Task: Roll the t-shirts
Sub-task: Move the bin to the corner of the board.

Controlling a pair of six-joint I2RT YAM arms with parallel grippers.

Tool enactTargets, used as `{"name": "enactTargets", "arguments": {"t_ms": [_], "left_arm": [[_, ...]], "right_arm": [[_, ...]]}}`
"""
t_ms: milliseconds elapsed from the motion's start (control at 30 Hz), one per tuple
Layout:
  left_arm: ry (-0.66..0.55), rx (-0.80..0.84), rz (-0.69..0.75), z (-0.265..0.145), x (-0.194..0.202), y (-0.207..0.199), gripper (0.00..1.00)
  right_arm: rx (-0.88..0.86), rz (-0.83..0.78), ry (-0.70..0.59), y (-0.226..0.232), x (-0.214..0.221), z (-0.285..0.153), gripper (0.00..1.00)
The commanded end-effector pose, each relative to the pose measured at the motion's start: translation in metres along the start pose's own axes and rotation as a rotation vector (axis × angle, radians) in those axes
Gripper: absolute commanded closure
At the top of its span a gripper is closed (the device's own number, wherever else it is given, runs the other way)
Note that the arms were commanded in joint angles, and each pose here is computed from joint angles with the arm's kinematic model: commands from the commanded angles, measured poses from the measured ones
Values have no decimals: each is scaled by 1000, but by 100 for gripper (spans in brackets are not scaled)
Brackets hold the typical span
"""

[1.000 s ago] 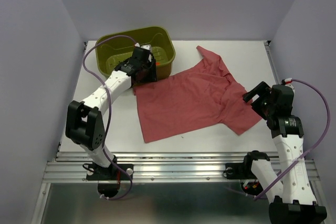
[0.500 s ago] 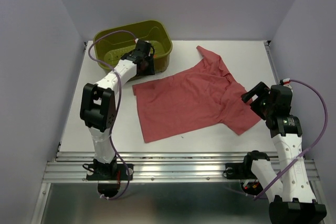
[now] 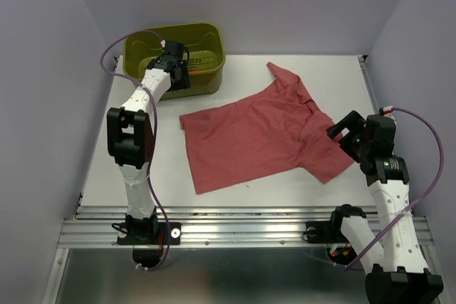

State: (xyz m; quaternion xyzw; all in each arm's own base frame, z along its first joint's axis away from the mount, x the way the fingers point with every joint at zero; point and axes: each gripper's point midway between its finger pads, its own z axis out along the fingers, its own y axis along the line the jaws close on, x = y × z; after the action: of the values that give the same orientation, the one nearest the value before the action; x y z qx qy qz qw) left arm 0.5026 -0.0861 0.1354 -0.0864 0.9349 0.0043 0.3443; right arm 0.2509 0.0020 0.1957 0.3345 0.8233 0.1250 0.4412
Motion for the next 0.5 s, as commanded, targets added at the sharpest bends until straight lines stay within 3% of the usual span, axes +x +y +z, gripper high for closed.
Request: {"name": "enactTargets", "arguments": {"t_ms": [0, 267, 467], "left_arm": [[-53, -42, 14, -1, -25, 13, 41], [-72, 21, 20, -39, -27, 4, 41], [-85, 133, 98, -105, 23, -40, 39]], "right_arm": [[-21, -9, -40, 4, -9, 3, 9], [-4, -40, 14, -4, 5, 15, 9], [-26, -48, 76, -3, 20, 22, 8]]}}
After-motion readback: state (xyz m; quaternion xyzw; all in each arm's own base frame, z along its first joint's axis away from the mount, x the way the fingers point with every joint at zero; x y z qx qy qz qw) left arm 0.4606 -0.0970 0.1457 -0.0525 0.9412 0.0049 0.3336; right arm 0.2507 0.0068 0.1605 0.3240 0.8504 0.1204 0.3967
